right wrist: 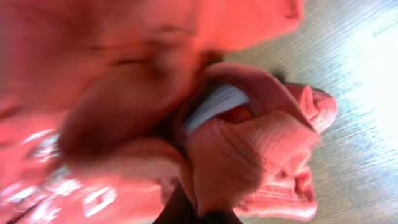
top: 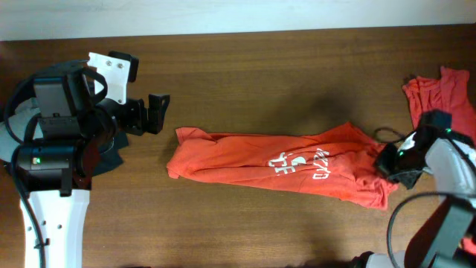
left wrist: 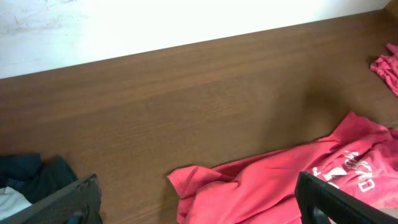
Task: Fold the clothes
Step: 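Drag the orange shirt leftward onto the table center with the right gripper, then grasp the orange shirt's left end with the left gripper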
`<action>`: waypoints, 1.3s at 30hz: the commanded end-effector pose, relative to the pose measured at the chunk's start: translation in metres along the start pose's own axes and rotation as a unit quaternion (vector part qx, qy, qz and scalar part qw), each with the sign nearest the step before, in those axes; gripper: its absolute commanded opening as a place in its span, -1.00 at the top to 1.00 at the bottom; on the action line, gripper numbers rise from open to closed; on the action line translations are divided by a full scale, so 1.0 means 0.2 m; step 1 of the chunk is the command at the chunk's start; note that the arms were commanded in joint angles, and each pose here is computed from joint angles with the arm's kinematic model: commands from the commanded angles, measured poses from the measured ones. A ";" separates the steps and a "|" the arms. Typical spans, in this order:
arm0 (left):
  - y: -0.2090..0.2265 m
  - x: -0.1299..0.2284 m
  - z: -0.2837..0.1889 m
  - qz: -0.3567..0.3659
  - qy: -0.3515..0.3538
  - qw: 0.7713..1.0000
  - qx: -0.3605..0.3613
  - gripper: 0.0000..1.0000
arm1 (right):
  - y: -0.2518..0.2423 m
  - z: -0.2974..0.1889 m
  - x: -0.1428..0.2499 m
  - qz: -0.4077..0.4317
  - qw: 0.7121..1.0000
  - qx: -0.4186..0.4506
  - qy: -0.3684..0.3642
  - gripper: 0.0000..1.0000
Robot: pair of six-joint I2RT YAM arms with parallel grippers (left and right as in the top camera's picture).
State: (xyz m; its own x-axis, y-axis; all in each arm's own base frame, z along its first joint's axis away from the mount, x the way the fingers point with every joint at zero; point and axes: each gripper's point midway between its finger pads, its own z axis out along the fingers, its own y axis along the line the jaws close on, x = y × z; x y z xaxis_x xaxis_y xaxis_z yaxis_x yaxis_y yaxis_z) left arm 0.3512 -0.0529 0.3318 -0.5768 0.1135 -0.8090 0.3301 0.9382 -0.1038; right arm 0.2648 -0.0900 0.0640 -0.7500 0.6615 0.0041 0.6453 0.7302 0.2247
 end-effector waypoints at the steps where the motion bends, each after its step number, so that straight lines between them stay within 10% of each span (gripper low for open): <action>1: -0.01 -0.02 -0.01 0.000 -0.006 1.000 0.006 -0.98 | 0.34 -0.40 -0.09 -0.110 0.980 -0.132 -0.102 0.92; 12: -0.01 -0.02 -0.01 0.000 -0.007 1.000 0.005 -0.99 | 0.42 -1.81 -0.32 -0.118 0.851 -0.118 -0.498 0.85; 18: -0.01 -0.04 -0.01 0.002 -0.012 1.000 0.004 -0.98 | 0.57 -2.13 -0.31 -0.153 0.811 -0.189 -0.533 0.89; 27: 0.01 -0.08 -0.02 0.008 -0.028 1.000 -0.006 -0.99 | 1.34 -1.71 -0.06 -0.344 0.804 -0.332 -0.353 0.92; 35: 0.15 -0.08 -0.06 0.008 -0.027 0.995 -0.095 -0.99 | 2.04 -0.84 0.53 -0.477 0.800 -0.348 -0.106 0.91; 39: 0.17 -0.10 -0.10 0.011 -0.038 0.993 -0.110 -0.99 | 2.24 -0.52 0.84 -0.532 0.771 -0.348 -0.045 0.37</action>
State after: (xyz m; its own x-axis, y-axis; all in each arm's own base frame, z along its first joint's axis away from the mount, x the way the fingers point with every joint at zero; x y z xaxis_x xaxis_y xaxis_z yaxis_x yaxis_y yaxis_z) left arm 0.3628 -0.0286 0.3381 -0.5490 0.1189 -0.8273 0.2205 0.9754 -0.0061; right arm 0.4329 0.2743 0.2860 -0.7826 -0.1127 -0.6123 -0.5015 0.6969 0.5126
